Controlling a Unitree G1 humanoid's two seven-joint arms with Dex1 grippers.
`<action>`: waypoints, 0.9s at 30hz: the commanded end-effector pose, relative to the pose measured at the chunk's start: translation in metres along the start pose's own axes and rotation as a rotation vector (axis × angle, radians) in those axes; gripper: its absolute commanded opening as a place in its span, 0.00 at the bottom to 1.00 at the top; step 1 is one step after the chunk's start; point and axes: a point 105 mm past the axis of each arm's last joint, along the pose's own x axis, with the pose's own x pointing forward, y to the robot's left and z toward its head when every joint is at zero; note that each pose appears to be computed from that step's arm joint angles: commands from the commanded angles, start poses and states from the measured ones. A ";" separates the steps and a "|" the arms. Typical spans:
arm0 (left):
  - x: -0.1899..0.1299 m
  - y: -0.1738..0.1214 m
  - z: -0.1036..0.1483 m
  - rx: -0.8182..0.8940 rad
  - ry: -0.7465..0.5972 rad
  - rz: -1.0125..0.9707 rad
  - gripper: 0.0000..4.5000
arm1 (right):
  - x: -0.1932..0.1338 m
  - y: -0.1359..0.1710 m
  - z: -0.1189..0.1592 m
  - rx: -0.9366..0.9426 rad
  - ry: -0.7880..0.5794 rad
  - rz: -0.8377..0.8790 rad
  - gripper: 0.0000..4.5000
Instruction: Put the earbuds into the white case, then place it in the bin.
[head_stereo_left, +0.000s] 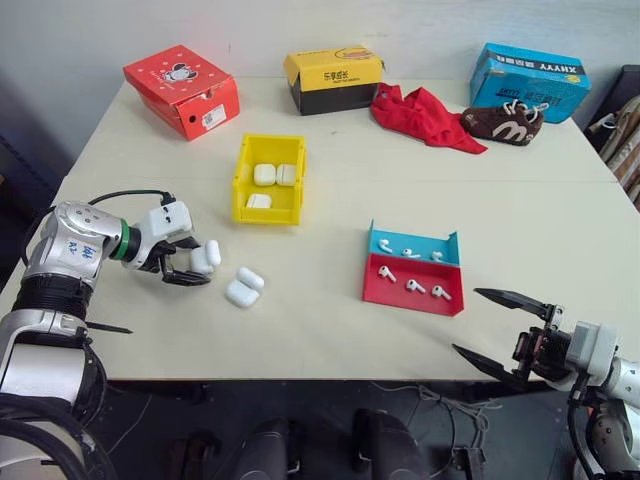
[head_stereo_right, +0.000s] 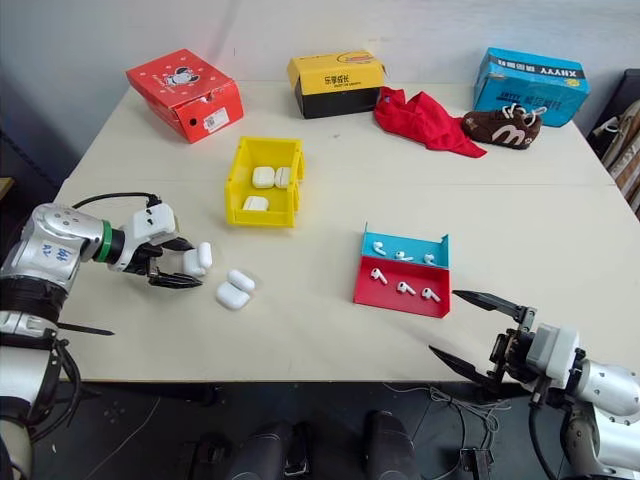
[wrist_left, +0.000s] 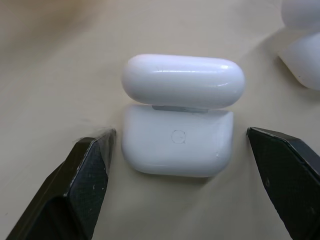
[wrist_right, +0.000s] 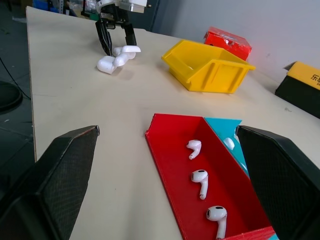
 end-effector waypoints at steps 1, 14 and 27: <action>-0.001 0.003 0.001 0.000 0.005 0.010 0.99 | -0.004 -0.003 0.008 -0.037 -0.023 -0.015 1.00; -0.013 0.007 0.013 0.041 -0.157 0.057 0.62 | -0.002 -0.005 0.011 -0.047 -0.017 -0.018 1.00; -0.038 -0.132 0.112 0.218 -1.010 -0.335 0.62 | -0.110 -0.021 -0.002 0.091 0.632 -0.329 1.00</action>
